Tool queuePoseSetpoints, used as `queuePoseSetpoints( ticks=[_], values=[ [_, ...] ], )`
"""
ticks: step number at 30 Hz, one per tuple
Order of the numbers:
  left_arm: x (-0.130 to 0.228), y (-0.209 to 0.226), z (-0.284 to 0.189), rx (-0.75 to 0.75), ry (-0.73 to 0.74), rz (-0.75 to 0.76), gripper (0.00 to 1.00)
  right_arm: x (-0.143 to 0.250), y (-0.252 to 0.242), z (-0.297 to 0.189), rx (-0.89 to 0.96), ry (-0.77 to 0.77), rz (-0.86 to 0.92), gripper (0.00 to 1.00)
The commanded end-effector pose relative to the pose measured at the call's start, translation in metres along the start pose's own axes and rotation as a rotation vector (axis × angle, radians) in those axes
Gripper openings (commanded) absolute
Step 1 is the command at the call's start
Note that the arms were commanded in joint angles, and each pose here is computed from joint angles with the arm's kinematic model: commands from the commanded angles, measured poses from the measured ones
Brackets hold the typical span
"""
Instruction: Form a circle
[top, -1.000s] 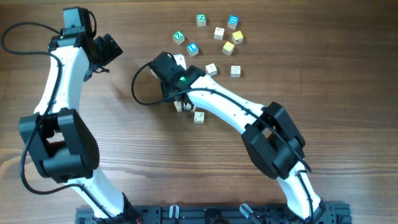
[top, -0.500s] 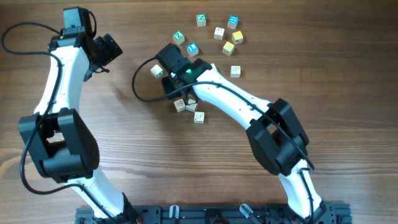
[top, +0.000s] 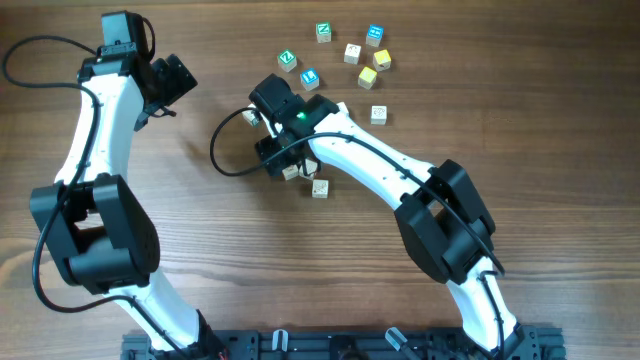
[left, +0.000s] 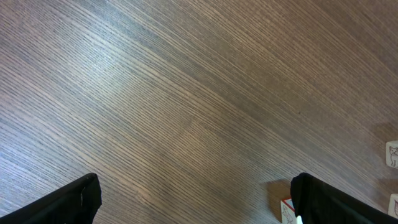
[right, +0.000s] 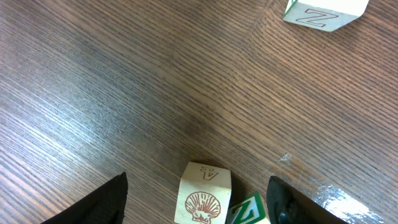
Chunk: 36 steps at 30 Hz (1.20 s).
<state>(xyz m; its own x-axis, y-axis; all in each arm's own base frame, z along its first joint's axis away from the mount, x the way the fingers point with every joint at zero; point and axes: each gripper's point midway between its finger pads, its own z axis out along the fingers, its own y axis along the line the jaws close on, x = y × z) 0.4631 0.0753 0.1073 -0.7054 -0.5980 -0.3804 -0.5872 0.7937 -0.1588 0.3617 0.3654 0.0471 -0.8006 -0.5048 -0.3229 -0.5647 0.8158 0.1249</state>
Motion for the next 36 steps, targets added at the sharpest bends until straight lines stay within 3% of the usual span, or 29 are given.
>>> queuePoseSetpoints(
  ticks=[1,31,36],
  values=[
    [-0.001,0.0,0.0,0.002,-0.003,-0.01,1.0,0.011,0.012,0.022,-0.014,0.042,-0.038,0.73],
    [-0.001,0.0,0.0,0.002,-0.003,-0.01,1.0,0.013,0.018,0.03,-0.042,0.051,-0.091,0.74],
    [-0.001,0.0,0.0,0.002,-0.003,-0.01,1.0,0.011,0.005,0.03,0.037,0.038,-0.118,0.64]
  ],
)
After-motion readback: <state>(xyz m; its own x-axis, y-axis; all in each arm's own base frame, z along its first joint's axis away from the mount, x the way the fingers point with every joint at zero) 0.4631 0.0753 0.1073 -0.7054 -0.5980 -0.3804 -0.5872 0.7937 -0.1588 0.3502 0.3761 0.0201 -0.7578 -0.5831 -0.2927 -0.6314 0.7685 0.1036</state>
